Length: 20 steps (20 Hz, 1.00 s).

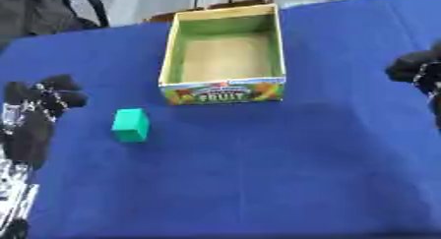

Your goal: Pick up objects on the table and place them in the box.

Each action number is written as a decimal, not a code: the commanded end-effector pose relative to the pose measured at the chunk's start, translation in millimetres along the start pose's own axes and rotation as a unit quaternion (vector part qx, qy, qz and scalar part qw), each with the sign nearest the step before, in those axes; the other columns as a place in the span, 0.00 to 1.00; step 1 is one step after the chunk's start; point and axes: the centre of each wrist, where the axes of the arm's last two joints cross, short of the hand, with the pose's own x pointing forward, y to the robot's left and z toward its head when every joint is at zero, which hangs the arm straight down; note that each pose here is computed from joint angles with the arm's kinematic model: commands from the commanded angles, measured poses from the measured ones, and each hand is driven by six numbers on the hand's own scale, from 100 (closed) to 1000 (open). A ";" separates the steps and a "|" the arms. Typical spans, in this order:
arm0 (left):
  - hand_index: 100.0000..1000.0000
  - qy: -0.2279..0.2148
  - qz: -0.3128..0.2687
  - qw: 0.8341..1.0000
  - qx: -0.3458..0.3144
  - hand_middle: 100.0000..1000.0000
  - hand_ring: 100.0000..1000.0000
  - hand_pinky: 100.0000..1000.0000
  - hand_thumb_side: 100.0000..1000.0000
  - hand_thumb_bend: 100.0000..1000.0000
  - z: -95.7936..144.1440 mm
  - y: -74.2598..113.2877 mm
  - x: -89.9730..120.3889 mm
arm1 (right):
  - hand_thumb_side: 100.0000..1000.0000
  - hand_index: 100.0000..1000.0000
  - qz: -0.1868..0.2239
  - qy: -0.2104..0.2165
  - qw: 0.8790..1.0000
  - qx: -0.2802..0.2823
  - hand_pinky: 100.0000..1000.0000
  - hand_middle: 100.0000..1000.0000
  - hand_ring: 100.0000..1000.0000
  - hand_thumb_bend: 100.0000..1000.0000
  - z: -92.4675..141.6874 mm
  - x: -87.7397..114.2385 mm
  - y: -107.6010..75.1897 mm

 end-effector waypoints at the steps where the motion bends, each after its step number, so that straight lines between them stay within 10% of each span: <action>1: 0.79 -0.017 -0.056 0.998 -0.021 0.64 0.65 0.70 0.76 0.62 -8.9 16.7 15.1 | 0.94 0.60 0.009 -0.010 1.000 0.001 0.72 0.52 0.65 0.00 -3.1 6.0 -4.0; 10: 0.88 -0.022 -0.232 0.961 -0.147 0.74 0.72 0.76 0.27 0.42 -44.1 44.4 55.3 | 0.95 0.60 0.010 -0.006 1.000 0.004 0.72 0.52 0.65 0.00 -2.3 5.1 -4.2; 20: 0.91 0.025 -0.408 0.855 -0.320 0.76 0.73 0.74 0.25 0.44 -72.3 64.0 51.9 | 0.95 0.60 0.010 -0.004 1.000 0.008 0.72 0.52 0.65 0.00 -2.4 4.2 -2.8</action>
